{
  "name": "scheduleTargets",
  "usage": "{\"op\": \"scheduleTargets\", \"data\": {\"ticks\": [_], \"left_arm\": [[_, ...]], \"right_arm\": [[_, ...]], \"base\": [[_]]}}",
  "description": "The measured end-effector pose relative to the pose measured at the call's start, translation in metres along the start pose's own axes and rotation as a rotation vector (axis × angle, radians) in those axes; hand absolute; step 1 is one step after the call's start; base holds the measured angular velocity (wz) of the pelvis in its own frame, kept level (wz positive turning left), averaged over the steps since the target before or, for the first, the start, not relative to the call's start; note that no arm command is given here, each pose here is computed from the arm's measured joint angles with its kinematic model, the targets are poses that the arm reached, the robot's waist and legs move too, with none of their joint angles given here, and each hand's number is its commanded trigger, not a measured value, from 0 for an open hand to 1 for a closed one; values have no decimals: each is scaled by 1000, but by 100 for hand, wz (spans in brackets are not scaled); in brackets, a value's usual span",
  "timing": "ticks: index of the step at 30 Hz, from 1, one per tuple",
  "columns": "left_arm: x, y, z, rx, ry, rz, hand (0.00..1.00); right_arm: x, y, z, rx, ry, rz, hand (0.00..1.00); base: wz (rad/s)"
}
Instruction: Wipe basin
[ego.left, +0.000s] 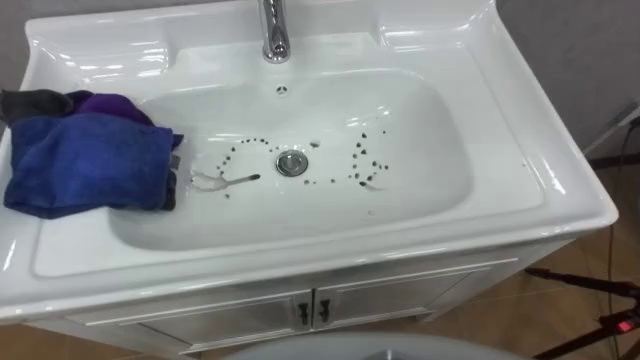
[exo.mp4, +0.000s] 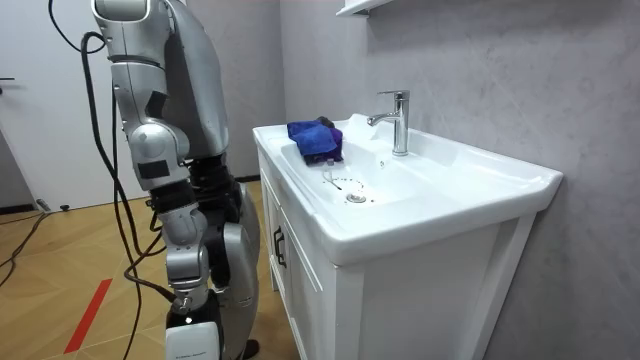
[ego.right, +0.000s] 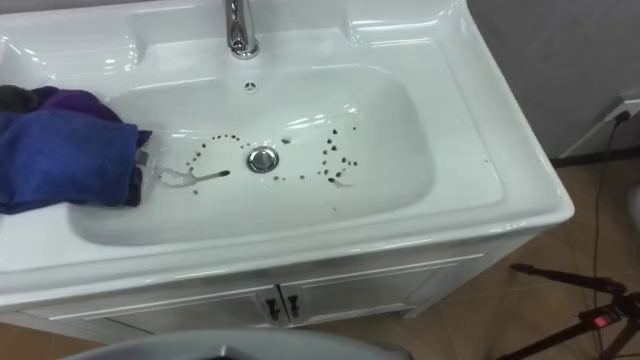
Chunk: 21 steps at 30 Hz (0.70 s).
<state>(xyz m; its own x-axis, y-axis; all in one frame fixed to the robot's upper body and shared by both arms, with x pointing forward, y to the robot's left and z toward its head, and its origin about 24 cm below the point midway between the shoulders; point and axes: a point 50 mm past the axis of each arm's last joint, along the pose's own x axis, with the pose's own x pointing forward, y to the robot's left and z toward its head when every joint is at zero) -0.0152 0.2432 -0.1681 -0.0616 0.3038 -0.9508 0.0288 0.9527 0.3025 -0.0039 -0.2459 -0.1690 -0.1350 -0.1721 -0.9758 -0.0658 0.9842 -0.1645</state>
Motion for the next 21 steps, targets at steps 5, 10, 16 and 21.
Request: {"op": "scheduleTargets", "data": {"ticks": [5, 10, 16, 21], "left_arm": [[0, -1, 6, -1, -18, -5, 0], [0, 1, 8, -12, -33, 2, 0], [0, 1, 6, -18, -36, 4, 0], [0, 4, 7, -23, -41, 33, 0]], "right_arm": [[0, -4, 2, -13, -24, -15, 0], [-1, -6, 3, -5, -29, -21, 0], [-1, -6, 5, -7, -51, -24, 0], [-1, -5, 5, -9, -58, -19, 0]], "base": [[0], [-6], [-8], [0]]}}
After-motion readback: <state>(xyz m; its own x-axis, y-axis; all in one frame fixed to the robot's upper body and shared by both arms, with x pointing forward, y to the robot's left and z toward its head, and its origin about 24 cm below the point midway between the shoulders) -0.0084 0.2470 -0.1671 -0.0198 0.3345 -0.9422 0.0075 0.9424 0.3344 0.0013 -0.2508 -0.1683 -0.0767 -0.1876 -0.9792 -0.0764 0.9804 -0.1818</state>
